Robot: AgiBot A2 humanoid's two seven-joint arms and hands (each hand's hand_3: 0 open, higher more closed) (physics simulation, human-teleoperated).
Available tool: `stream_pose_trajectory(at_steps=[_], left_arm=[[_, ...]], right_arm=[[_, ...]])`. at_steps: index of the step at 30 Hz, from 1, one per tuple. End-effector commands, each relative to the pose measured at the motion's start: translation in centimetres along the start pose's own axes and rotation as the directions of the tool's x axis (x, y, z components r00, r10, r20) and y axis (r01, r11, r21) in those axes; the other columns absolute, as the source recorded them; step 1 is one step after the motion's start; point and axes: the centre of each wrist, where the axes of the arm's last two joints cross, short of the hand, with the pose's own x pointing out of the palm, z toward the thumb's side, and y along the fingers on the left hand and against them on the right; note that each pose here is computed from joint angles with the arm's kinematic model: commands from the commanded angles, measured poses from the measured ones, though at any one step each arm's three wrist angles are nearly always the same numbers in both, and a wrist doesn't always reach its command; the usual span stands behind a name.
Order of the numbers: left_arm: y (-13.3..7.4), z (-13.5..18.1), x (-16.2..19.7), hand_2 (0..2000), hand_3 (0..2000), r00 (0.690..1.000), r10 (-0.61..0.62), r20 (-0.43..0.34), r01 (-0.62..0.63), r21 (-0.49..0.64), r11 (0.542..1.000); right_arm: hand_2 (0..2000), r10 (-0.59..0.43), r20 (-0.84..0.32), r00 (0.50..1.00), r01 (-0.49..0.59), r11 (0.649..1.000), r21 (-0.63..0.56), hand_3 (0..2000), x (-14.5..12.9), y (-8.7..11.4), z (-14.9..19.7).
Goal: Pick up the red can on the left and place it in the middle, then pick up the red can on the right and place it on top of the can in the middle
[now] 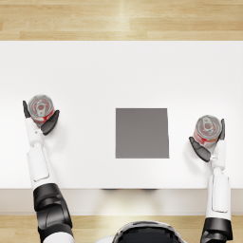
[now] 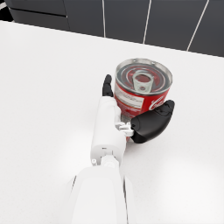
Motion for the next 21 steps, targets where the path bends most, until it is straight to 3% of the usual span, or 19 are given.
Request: stream_pose_trajectory(at_steps=[1, 3, 4, 7, 10, 15, 19, 21], left_arm=[[0.2, 1.6, -0.2, 2000, 653, 1.0, -0.005, 0.019, 0.004, 0.049, 0.999], [-0.6, 2.5, 0.0, 2000, 1307, 1.0, -0.022, 0.007, 0.021, 0.118, 0.993], [-1.0, 3.2, 0.2, 2000, 1520, 1.0, -0.026, -0.005, 0.026, 0.161, 0.987], [-3.3, 6.4, 2.1, 2000, 1520, 0.992, -0.086, -0.093, 0.113, 0.338, 0.935], [-5.6, 8.1, 4.8, 2000, 1520, 0.969, -0.161, -0.188, 0.229, 0.433, 0.872], [-8.3, 7.8, 9.0, 2000, 1520, 0.904, -0.286, -0.318, 0.409, 0.45, 0.793], [-10.6, 7.6, 12.8, 2000, 1520, 0.83, -0.385, -0.403, 0.545, 0.445, 0.71], [-11.4, 7.2, 14.6, 2000, 1520, 0.791, -0.43, -0.435, 0.602, 0.428, 0.674]], right_arm=[[2000, 0.006, 0.006, 1.0, -0.006, 0.999, -0.036, 653, 0.0, -0.4, 1.1], [2000, 0.032, 0.009, 0.999, -0.032, 0.998, -0.062, 1307, -0.1, -0.2, 1.7], [2000, 0.032, 0.011, 0.999, -0.031, 0.995, -0.091, 1520, -0.2, 0.0, 2.4], [2000, 0.069, -0.002, 0.998, -0.068, 0.972, -0.223, 1520, 0.9, 0.6, 5.8], [2000, 0.107, -0.015, 0.994, -0.106, 0.936, -0.336, 1520, 2.3, 0.9, 9.0], [2000, 0.157, -0.03, 0.987, -0.153, 0.878, -0.453, 1520, 3.7, 1.4, 12.5], [2000, 0.211, -0.048, 0.976, -0.205, 0.836, -0.508, 1520, 4.9, 1.8, 14.2], [2000, 0.22, -0.047, 0.974, -0.213, 0.834, -0.509, 1520, 5.3, 1.7, 14.3]])
